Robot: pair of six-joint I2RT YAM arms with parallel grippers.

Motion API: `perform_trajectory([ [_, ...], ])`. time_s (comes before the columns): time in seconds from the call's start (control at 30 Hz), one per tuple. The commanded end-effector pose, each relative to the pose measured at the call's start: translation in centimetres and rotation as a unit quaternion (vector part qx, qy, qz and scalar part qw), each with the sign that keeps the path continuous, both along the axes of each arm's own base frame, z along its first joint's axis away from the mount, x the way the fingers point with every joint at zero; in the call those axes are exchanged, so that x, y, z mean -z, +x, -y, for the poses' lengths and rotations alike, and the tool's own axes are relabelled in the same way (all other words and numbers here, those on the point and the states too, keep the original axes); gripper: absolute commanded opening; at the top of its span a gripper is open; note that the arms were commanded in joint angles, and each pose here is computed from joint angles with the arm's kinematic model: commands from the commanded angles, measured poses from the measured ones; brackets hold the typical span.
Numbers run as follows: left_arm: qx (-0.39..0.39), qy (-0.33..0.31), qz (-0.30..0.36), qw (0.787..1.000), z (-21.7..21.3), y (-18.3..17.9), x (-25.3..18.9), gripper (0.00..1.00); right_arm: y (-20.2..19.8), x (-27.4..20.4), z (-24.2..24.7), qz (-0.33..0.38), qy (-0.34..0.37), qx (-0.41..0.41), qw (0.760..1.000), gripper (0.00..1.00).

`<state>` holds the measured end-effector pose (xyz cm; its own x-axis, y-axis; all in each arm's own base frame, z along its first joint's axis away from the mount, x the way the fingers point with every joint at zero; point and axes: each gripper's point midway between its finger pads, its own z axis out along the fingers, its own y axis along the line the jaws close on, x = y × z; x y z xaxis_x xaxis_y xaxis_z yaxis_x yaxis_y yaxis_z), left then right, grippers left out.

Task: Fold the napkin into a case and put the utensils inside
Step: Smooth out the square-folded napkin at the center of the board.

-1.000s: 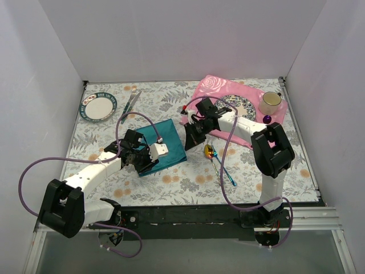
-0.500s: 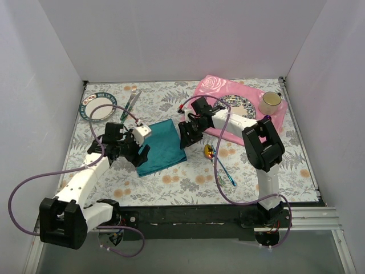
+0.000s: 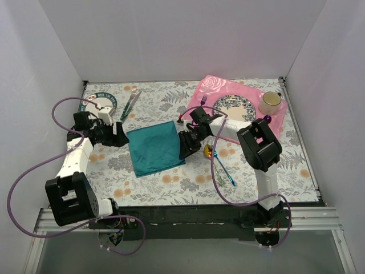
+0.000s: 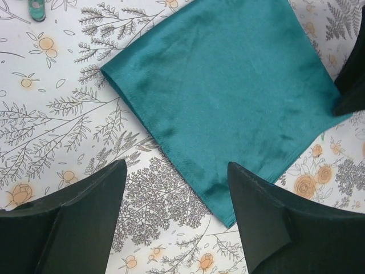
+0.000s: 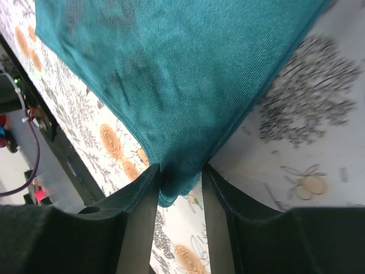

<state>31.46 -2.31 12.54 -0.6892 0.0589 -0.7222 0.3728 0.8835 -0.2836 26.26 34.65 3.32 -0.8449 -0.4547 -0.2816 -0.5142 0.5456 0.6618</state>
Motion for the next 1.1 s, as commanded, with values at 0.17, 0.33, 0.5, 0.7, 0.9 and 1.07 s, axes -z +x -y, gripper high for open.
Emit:
perform_trajectory([
  [0.17,0.024,-0.024,0.017,0.999,-0.5,3.9,-0.7,0.71,-4.6,-0.6,0.0,-0.026,0.009,-0.025,0.999,0.44],
  [0.33,0.067,-0.028,0.017,0.997,0.3,7.5,-0.9,0.72,-6.1,-1.0,0.3,-0.03,0.014,-0.032,0.999,0.46],
  [0.5,0.08,0.014,0.016,0.997,1.6,10.6,0.2,0.72,-5.2,-1.6,1.0,0.0,-0.006,-0.046,0.999,0.52],
  [0.7,0.099,0.036,-0.011,0.994,4.6,12.6,2.9,0.7,-4.6,-3.8,1.6,0.049,-0.006,-0.054,0.997,0.6],
  [0.9,0.129,0.017,-0.045,0.991,7.5,11.6,5.3,0.69,-2.9,-5.4,2.1,0.088,-0.004,-0.043,0.995,0.68],
  [1.07,0.147,0.014,-0.061,0.987,8.3,10.9,6.8,0.69,-1.2,-6.7,1.9,0.111,0.006,-0.035,0.993,0.73],
])
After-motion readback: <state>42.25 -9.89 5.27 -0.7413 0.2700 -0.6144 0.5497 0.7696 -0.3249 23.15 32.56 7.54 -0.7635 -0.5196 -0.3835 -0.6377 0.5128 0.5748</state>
